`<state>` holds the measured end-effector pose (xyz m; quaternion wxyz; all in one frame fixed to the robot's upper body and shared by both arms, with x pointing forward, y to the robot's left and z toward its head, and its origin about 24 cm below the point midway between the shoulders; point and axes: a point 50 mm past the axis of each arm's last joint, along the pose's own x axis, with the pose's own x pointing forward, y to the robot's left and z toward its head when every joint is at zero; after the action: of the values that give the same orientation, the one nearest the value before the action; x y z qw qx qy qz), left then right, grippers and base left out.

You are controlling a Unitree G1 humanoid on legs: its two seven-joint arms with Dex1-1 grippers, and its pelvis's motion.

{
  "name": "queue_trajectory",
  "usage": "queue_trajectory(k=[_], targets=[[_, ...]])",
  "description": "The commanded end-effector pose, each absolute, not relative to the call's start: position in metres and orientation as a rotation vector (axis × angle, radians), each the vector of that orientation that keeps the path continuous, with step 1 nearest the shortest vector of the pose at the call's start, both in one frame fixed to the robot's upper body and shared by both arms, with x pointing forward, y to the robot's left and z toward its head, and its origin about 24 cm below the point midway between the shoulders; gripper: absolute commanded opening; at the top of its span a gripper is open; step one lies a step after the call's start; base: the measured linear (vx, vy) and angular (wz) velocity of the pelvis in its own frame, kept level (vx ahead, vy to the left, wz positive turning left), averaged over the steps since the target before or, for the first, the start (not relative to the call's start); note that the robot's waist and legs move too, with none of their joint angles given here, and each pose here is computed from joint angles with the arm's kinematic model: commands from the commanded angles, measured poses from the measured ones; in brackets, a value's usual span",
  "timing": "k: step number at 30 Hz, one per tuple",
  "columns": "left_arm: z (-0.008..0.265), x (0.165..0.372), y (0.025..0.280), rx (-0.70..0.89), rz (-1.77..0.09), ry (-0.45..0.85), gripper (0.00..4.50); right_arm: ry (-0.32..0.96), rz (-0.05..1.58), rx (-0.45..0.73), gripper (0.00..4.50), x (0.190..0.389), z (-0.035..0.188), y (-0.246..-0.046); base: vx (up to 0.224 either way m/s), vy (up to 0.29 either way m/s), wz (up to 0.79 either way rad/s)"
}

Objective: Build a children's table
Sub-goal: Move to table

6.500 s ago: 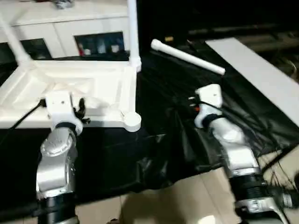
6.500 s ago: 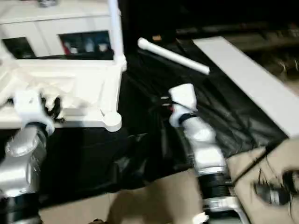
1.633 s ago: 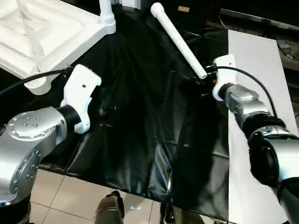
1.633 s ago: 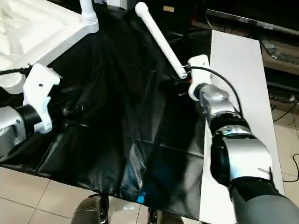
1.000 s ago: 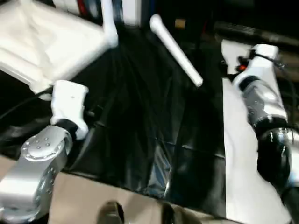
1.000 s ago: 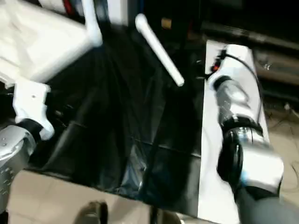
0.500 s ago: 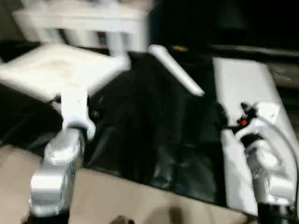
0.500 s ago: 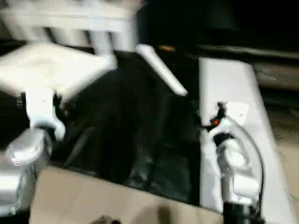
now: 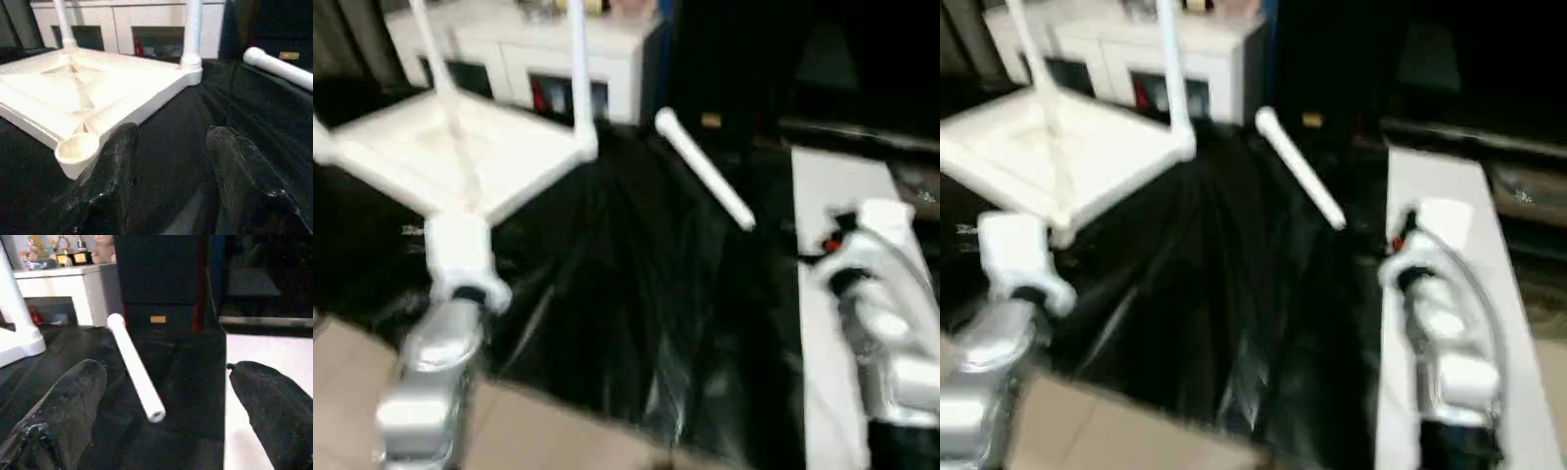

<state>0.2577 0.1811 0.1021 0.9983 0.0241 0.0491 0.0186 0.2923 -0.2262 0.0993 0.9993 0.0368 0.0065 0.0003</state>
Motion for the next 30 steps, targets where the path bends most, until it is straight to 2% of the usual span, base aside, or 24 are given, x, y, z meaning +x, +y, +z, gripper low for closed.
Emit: queue_trajectory(k=[1,7,9,15,17,19,21,23,30], targets=[[0.107,0.260,0.186,0.075,0.061,0.071,2.57,-0.003,0.036,0.084,4.47,0.303,0.107,-0.219,0.110,0.030,-0.02],[0.111,0.264,0.183,0.094,0.047,0.055,2.57,0.008,0.056,0.088,4.47,0.308,0.106,-0.217,0.135,0.087,0.04],[0.112,0.264,0.184,0.100,0.042,0.054,2.57,0.030,0.045,0.133,4.47,0.312,0.101,-0.219,0.158,0.047,0.03],[0.110,0.267,0.183,0.120,0.010,0.078,2.57,0.039,0.052,0.142,4.47,0.321,0.096,-0.221,0.125,-0.050,0.01],[0.112,0.267,0.180,0.141,-0.032,0.073,2.57,0.033,0.056,0.157,4.47,0.330,0.097,-0.224,0.019,-0.076,-0.10],[0.112,0.267,0.180,0.141,-0.032,0.073,2.57,0.033,0.056,0.157,4.47,0.330,0.097,-0.224,0.000,0.000,0.00],[0.119,0.270,0.175,0.136,-0.168,0.082,2.57,0.066,0.089,0.123,4.47,0.355,0.089,-0.228,0.000,0.000,0.00],[0.125,0.270,0.169,0.156,-0.268,0.083,2.57,0.075,0.084,0.100,4.47,0.365,0.089,-0.230,-0.079,0.043,0.04],[0.134,0.267,0.163,0.157,-0.429,0.085,2.57,0.102,0.093,0.052,4.47,0.380,0.095,-0.231,-0.058,0.016,0.08]])
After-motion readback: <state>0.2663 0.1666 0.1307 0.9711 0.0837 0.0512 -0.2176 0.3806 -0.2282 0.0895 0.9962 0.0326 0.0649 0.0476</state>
